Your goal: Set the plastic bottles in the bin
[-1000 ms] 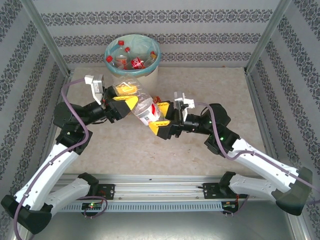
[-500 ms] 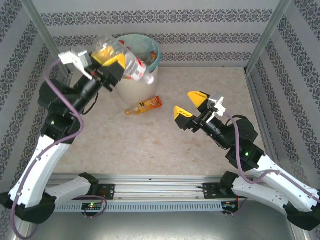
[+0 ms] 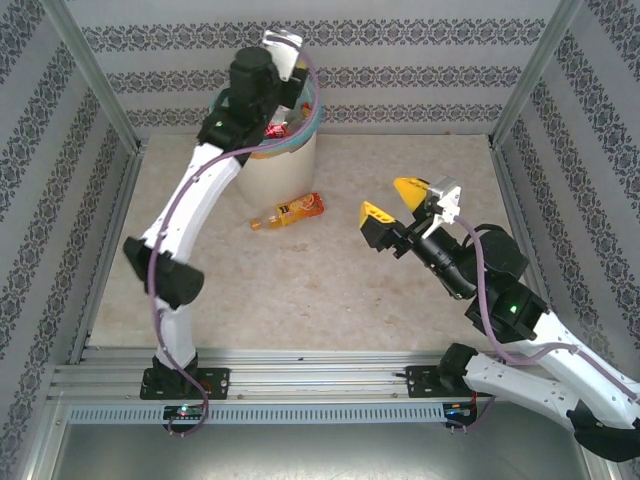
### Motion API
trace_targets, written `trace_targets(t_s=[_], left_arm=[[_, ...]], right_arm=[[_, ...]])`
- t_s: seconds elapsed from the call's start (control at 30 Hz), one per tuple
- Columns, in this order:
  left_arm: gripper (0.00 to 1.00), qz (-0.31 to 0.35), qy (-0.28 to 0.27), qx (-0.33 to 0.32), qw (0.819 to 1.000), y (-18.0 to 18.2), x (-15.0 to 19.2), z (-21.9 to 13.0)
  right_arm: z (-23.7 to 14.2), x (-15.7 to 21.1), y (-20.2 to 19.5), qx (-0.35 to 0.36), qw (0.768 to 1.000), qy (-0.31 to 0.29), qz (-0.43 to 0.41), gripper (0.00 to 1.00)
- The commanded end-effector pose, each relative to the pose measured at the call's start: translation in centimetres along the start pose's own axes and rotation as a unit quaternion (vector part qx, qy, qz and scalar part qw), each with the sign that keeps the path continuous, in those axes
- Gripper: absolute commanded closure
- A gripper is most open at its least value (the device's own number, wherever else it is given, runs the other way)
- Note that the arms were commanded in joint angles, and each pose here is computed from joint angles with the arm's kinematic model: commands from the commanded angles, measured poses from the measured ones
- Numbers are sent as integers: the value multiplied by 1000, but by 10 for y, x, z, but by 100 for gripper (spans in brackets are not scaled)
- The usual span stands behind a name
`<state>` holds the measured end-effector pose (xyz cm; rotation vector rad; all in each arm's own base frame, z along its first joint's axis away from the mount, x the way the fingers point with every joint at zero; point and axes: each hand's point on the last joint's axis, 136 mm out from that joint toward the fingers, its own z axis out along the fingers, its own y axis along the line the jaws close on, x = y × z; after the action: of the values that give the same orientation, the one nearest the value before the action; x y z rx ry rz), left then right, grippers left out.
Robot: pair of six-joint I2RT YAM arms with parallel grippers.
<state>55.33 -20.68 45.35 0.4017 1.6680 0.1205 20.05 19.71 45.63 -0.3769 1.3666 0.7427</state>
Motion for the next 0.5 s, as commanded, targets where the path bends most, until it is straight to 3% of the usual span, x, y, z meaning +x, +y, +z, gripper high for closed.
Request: trace_targets(t_s=[0.0,0.17,0.37,0.47], left_arm=[[45,71,53,-49,995,23,16,5],[45,102,91,-71,988,24,51,35],[44,72,149,-89,982,53,99,52],[44,63,173,-69,980,50,122,59]], right_arm=[[-7,-7,-4,16,1000,0,-17,18],[-9,1,-10,30,999,11,-14,19],[-6,9,-12,34,999,23,-8,19],[-3,13,-13,37,999,29,-5,19]])
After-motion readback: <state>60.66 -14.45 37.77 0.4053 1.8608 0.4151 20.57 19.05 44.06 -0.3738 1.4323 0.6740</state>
